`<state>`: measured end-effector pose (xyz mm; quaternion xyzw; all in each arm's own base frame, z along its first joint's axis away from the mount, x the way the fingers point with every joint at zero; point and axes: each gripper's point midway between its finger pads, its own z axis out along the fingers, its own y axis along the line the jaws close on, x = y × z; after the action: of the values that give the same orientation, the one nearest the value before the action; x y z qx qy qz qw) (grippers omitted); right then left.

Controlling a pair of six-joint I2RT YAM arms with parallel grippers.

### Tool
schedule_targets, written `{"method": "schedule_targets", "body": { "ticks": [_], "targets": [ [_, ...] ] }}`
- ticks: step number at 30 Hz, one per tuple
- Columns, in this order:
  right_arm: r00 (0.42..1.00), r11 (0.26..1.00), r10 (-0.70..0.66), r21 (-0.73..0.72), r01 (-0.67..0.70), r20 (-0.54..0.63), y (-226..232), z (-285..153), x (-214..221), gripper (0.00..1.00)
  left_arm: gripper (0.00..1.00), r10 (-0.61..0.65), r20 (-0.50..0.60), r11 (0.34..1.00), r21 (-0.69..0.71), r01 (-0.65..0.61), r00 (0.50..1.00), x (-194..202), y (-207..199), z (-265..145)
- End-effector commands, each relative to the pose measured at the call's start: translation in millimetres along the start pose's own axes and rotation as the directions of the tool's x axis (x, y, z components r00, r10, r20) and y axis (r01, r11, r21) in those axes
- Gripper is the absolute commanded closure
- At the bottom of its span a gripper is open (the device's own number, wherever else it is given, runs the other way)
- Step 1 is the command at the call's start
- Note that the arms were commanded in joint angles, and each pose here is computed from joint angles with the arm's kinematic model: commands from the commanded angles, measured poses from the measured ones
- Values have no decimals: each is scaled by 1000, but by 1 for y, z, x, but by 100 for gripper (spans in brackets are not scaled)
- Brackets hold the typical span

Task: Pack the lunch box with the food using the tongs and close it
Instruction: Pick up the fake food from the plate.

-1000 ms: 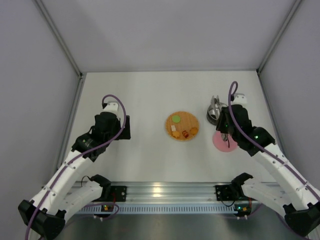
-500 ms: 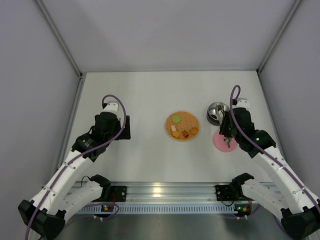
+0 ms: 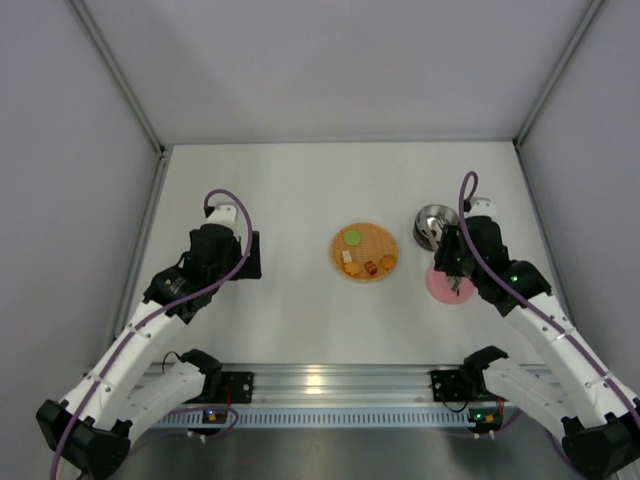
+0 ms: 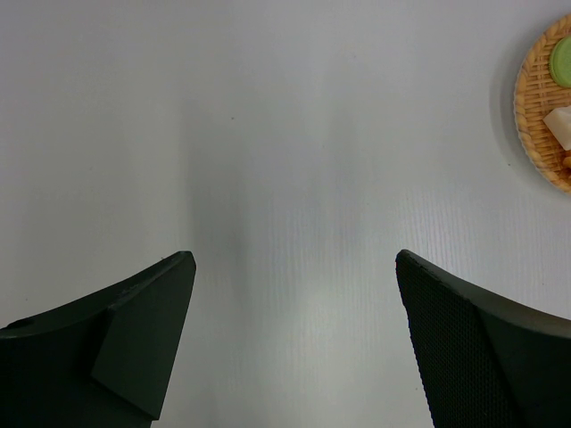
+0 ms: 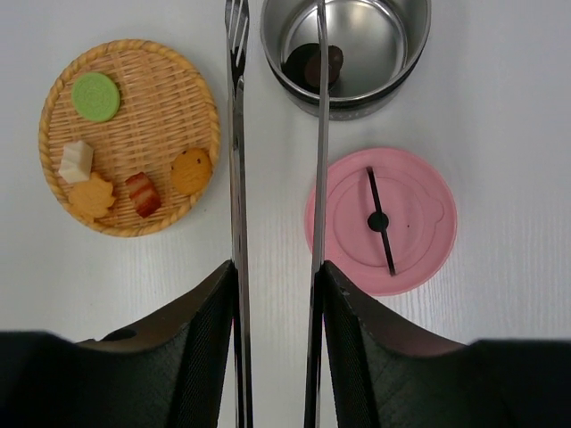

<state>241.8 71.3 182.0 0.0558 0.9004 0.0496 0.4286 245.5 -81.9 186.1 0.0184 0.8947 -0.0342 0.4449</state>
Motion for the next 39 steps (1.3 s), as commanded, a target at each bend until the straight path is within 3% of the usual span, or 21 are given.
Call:
{"method": "schedule_targets", "body": {
  "ticks": [1,20,39],
  "targets": [
    [1000,996,5,-90,-3,18,16,-10,-11,59,1,-11,20,1000,9,11,1000,-3,-2,0],
    [986,940,-152,-318,121,-72,96,-26,35,62,1,-8,13,1000,5,8,1000,-2,-2,2],
    [967,941,-222,-287,179,-125,99,-16,71,59,1,-7,11,1000,6,7,1000,-1,-3,2]
  ]
}}
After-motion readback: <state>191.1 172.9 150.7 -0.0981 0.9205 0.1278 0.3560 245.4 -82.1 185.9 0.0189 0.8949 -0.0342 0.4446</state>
